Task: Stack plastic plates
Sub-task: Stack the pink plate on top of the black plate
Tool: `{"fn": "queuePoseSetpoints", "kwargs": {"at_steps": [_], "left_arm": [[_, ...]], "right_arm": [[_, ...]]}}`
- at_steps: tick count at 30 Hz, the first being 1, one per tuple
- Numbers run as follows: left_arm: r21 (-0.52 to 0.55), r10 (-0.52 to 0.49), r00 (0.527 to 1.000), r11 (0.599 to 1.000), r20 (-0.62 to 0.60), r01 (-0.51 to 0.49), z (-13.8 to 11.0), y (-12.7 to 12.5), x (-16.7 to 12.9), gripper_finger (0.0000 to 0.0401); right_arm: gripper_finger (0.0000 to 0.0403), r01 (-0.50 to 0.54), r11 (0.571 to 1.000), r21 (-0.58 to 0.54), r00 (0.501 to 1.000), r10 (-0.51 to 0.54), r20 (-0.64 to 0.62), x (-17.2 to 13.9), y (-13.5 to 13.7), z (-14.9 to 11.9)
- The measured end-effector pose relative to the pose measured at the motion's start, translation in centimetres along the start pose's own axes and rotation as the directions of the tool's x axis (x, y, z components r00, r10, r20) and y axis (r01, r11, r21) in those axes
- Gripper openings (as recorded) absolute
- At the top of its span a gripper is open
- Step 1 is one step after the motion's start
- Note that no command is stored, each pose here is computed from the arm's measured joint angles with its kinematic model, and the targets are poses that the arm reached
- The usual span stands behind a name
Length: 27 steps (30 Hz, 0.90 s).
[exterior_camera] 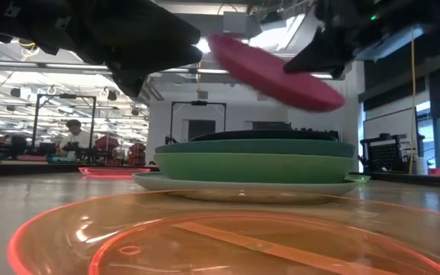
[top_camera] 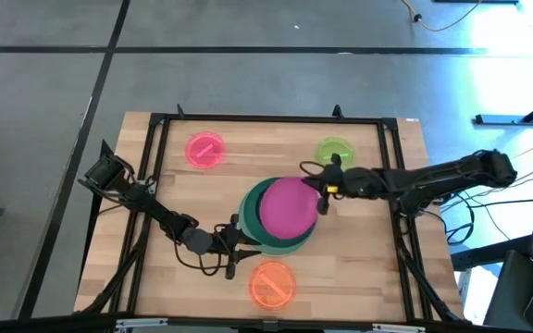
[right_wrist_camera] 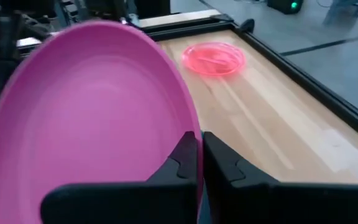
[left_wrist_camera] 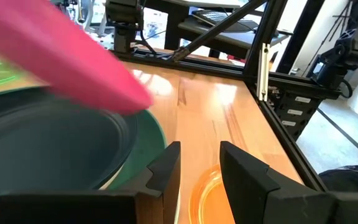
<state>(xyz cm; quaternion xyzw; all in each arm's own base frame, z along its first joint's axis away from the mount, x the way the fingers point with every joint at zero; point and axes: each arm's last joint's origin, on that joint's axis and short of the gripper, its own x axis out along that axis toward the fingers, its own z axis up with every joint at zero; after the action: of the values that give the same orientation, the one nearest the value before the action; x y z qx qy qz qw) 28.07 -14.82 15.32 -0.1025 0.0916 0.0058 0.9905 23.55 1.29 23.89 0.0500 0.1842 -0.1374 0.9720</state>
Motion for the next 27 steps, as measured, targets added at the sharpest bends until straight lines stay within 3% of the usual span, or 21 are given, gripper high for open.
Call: {"fn": "queuePoseSetpoints", "kwargs": {"at_steps": [10, 18, 22, 27], "left_arm": [[0.006, 0.000, 1.000, 1.000, 0.000, 0.000, 0.0, 0.0, 0.0, 0.0105], [0.008, 0.003, 1.000, 1.000, 0.000, -0.003, 0.0, 0.1, 0.1, 0.0105], [0.008, 0.003, 1.000, 1.000, -0.001, -0.003, 0.0, 0.1, 0.1, 0.0105], [0.008, 0.004, 1.000, 1.000, 0.000, -0.004, 0.0, 0.1, 0.1, 0.0105]], "right_arm": [[0.0002, 0.009, 0.999, 0.035, 0.997, -0.006, -0.082, 3.6, -2.2, -1.3], [0.0005, -0.018, 0.999, 0.032, 0.983, 0.024, -0.183, 5.3, -2.1, -3.1], [0.0035, -0.007, 1.000, 0.025, 0.977, 0.012, -0.211, 5.8, -2.1, -3.7], [0.0109, -0.009, 1.000, 0.020, 0.976, 0.013, -0.216, 5.9, -2.1, -3.8]]}}
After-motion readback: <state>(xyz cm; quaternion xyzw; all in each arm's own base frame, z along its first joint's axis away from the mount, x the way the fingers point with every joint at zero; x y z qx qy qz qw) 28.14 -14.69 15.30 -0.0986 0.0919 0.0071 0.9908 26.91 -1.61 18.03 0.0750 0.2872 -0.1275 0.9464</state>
